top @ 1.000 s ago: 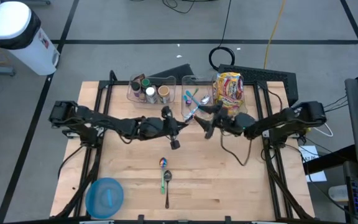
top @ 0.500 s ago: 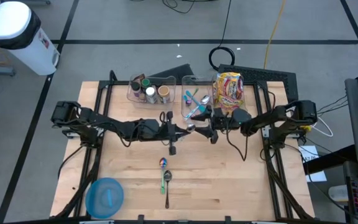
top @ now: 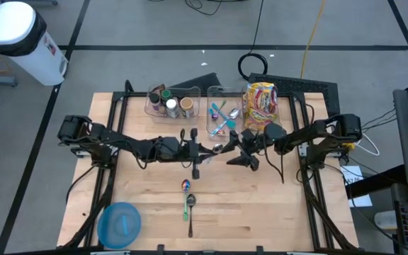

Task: Pick & Place Food Item
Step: Put the silver spoon into the middle transparent bin

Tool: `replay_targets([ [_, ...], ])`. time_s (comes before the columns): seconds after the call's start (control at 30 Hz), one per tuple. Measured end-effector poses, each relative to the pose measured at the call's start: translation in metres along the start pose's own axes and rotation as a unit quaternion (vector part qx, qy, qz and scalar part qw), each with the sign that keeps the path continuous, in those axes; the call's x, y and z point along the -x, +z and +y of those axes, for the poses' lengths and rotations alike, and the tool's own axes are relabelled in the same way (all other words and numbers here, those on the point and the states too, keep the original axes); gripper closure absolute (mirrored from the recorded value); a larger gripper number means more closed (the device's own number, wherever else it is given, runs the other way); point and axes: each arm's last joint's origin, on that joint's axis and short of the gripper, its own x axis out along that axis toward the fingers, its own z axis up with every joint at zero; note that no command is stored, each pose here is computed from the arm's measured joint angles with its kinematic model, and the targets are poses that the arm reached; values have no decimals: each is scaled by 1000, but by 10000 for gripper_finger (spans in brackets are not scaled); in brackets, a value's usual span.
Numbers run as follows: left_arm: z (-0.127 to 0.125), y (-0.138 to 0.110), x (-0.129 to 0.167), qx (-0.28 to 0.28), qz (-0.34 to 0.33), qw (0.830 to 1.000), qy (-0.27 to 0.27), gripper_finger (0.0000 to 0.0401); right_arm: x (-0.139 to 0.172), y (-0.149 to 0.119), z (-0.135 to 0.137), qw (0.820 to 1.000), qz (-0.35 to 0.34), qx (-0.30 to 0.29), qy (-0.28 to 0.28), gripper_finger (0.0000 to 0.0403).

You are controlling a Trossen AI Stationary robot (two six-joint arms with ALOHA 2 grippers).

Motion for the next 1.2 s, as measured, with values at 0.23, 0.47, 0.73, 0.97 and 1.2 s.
replay_targets([
  [0.23,0,0,0,7,1,1000,-2,397,-13,-4,13,988,-51,101,-102,136],
  [0.47,-1,-1,0,11,6,1000,-9,397,-38,-1,38,978,-69,172,-96,136],
  [0.73,-2,-1,1,13,8,1000,-11,397,-49,0,42,976,-59,168,-123,169],
  [0.97,-2,-3,0,15,15,1000,-11,395,-48,0,38,977,-56,161,-129,251],
  [1.2,-3,-3,1,19,15,1000,-14,387,-48,0,38,977,-57,161,-130,331],
])
